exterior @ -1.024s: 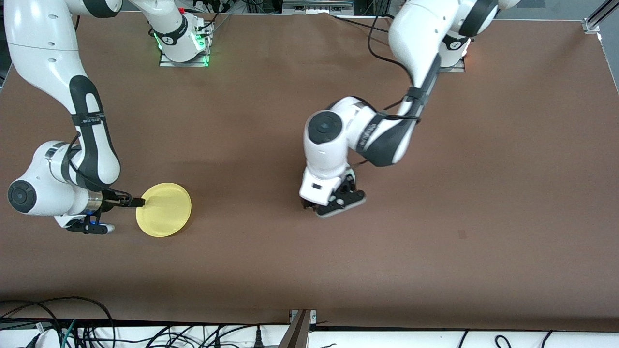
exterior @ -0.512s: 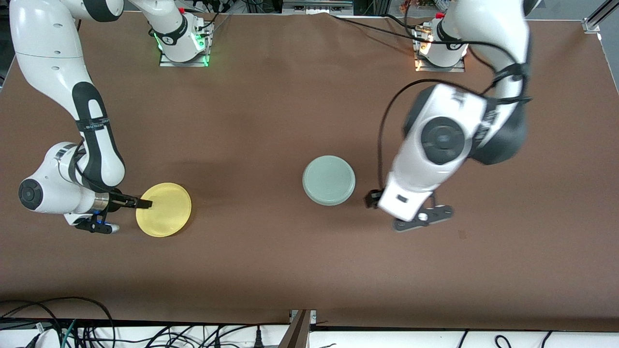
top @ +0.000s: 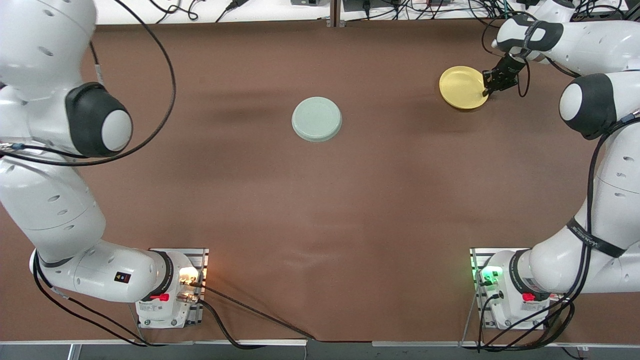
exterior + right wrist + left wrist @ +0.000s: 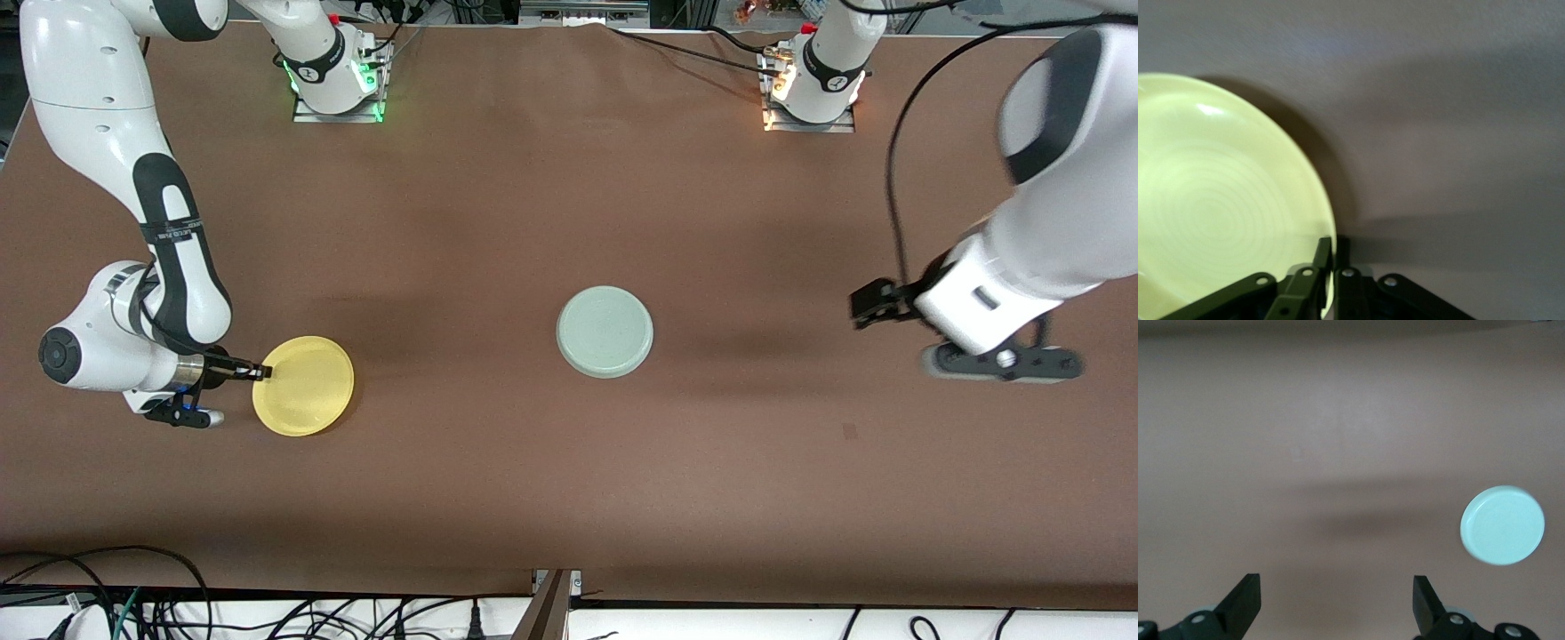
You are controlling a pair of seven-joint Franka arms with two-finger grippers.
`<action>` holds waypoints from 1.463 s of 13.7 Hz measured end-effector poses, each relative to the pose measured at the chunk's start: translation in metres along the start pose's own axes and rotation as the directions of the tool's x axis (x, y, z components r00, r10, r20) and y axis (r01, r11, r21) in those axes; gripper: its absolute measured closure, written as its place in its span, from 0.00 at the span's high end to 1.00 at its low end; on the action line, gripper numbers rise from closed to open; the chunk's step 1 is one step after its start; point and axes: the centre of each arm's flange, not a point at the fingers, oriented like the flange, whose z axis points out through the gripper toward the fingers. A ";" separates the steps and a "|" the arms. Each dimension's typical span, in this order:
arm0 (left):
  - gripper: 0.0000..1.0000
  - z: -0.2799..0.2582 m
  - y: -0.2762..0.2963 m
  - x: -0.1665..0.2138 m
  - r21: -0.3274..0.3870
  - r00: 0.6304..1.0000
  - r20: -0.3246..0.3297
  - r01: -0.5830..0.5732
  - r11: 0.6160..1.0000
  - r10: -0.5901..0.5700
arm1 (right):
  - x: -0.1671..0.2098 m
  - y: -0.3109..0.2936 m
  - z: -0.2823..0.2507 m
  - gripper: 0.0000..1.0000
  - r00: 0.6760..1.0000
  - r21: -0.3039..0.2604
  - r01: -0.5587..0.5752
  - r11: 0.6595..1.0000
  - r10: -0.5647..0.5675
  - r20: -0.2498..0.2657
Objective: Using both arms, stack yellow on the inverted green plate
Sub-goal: 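Carry the yellow plate over the inverted green plate with the right gripper, then lower the yellow plate onto the green plate and open the right gripper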
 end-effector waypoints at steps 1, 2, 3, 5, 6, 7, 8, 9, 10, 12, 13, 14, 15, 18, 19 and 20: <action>1.00 -0.009 -0.023 -0.007 -0.003 1.000 0.005 -0.006 1.000 0.006 | 0.002 -0.006 -0.004 0.04 1.000 0.014 0.018 1.000 -0.018 -0.009; 1.00 -0.015 -0.043 -0.013 -0.006 1.000 0.009 -0.007 1.000 0.008 | 0.003 -0.019 -0.008 0.04 0.998 0.028 0.053 0.998 -0.052 -0.018; 1.00 -0.020 -0.058 -0.020 -0.009 1.000 0.012 -0.004 1.000 0.004 | 0.005 -0.039 -0.012 0.04 0.995 0.046 0.093 0.995 -0.092 -0.028; 1.00 -0.027 -0.072 -0.040 -0.014 1.000 0.023 0.007 1.000 -0.007 | 0.007 -0.092 -0.023 0.03 0.985 0.087 0.170 0.982 -0.166 -0.051; 1.00 -0.028 -0.074 -0.051 -0.016 1.000 0.026 0.009 1.000 -0.008 | 0.005 -0.124 -0.027 0.03 0.978 0.114 0.204 0.972 -0.198 -0.060; 1.00 -0.026 -0.077 -0.060 -0.019 1.000 0.017 0.010 1.000 -0.010 | 0.000 -0.153 -0.028 0.03 0.977 0.140 0.210 0.968 -0.204 -0.059; 1.00 -0.021 -0.080 -0.069 -0.022 1.000 0.007 0.010 1.000 -0.010 | -0.007 -0.181 -0.026 0.03 0.981 0.163 0.196 0.967 -0.190 -0.048; 1.00 -0.011 -0.083 -0.077 -0.025 1.000 -0.001 0.011 1.000 -0.011 | -0.015 -0.208 -0.023 0.03 0.985 0.180 0.175 0.968 -0.171 -0.036; 1.00 -0.001 -0.084 -0.085 -0.027 1.000 -0.007 0.012 1.000 -0.012 | -0.024 -0.235 -0.019 0.03 0.989 0.188 0.149 0.971 -0.145 -0.031; 1.00 0.013 -0.086 -0.093 -0.029 1.000 -0.018 0.007 1.000 -0.008 | -0.045 -0.297 -0.010 0.03 0.996 0.195 0.083 0.977 -0.075 -0.045; 1.00 0.015 -0.088 -0.094 -0.029 1.000 -0.024 0.006 1.000 -0.006 | -0.060 -0.336 -0.004 0.03 0.997 0.203 0.044 0.978 -0.032 -0.063; 1.00 0.016 -0.090 -0.094 -0.029 1.000 -0.027 0.006 1.000 -0.007 | -0.081 -0.377 0.005 0.03 0.997 0.215 0.010 0.977 0.008 -0.081; 1.00 0.015 -0.092 -0.093 -0.029 0.999 -0.034 0.008 1.000 -0.009 | -0.104 -0.415 0.016 0.03 0.995 0.226 -0.017 0.974 0.038 -0.089; 1.00 0.015 -0.093 -0.089 -0.029 0.999 -0.045 0.009 1.000 -0.011 | -0.151 -0.473 0.041 0.03 0.993 0.232 -0.076 0.970 0.093 -0.066; 1.00 0.017 -0.093 -0.085 -0.028 0.999 -0.047 0.009 1.000 -0.011 | -0.157 -0.479 0.046 0.03 0.993 0.228 -0.091 0.969 0.106 -0.055; 1.00 0.019 -0.093 -0.080 -0.027 0.999 -0.049 0.009 1.000 -0.010 | -0.161 -0.481 0.052 0.03 0.992 0.223 -0.103 0.969 0.116 -0.046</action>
